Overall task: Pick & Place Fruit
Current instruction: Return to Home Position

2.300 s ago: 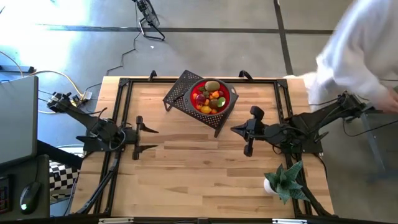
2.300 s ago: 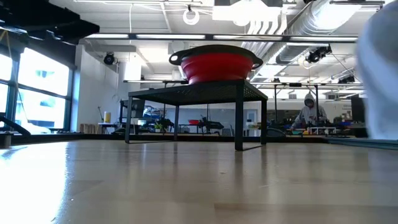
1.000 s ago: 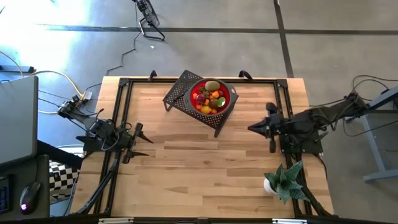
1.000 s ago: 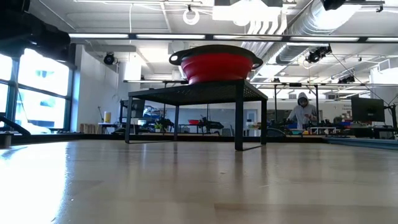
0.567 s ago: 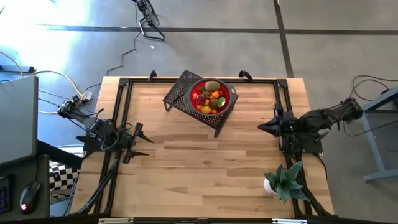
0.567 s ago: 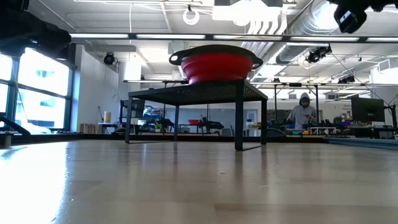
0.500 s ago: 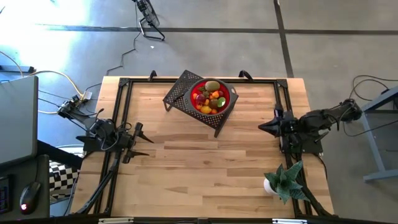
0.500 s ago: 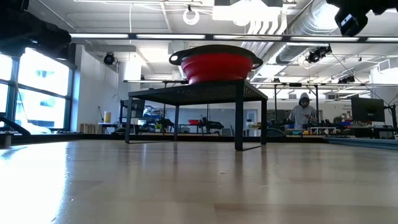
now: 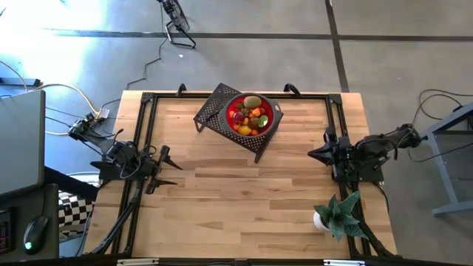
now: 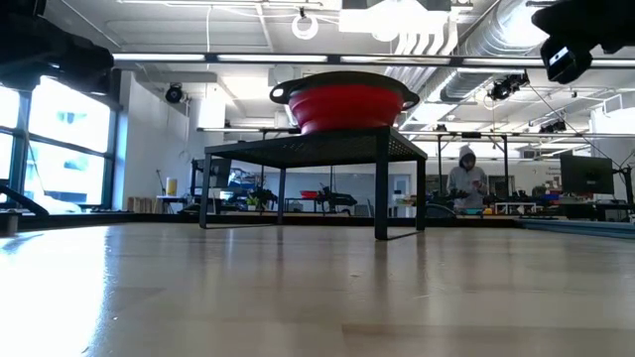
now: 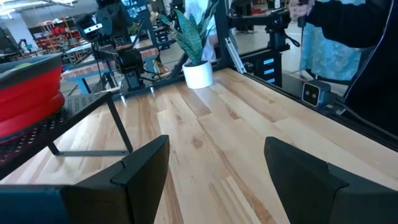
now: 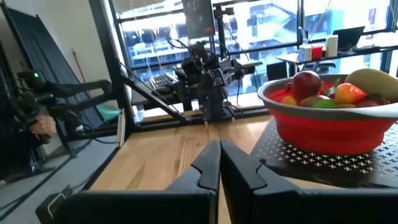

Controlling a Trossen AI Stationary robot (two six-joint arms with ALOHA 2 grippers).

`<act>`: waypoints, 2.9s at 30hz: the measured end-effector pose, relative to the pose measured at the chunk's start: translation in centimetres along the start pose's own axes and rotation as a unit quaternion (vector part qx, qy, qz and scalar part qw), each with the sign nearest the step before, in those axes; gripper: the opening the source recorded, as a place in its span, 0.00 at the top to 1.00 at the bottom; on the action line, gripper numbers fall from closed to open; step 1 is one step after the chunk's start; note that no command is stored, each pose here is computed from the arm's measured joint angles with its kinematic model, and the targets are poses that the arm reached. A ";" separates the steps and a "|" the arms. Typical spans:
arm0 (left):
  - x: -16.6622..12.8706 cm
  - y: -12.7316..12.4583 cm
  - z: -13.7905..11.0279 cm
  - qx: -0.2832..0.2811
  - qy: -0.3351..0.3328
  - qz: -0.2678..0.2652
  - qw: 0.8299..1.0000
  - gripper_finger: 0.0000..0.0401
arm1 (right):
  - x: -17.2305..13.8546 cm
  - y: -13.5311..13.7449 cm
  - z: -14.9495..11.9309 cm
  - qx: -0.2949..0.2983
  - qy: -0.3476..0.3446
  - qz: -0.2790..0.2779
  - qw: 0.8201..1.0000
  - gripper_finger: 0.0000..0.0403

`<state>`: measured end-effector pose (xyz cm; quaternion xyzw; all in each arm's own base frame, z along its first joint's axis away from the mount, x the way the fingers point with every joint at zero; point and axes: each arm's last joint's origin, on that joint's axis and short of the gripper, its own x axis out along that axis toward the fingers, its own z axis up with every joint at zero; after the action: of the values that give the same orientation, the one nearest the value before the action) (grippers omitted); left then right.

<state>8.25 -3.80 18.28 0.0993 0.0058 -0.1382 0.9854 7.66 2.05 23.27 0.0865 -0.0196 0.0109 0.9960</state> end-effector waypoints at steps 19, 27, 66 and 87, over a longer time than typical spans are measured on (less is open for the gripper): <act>0.0 0.0 -0.2 -0.030 0.016 -0.004 0.999 0.36 | 0.9 -0.6 -4.9 0.032 0.014 -0.038 0.999 0.99; 0.0 -0.1 -0.3 -0.027 0.017 -0.004 0.999 0.36 | 1.2 -1.0 -5.8 0.026 -0.009 -0.101 0.995 0.99; 0.0 -0.1 -0.3 -0.026 0.018 -0.002 0.999 0.36 | 1.2 -1.2 -5.8 -0.020 -0.009 -0.135 0.991 0.99; 0.0 -0.1 -0.3 -0.026 0.018 -0.003 0.999 0.36 | 1.2 -1.2 -5.8 -0.021 -0.009 -0.135 0.991 0.99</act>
<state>8.23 -3.79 17.93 0.0759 0.0278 -0.1388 0.9870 9.11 1.92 17.38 0.0680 -0.0168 -0.1247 0.9897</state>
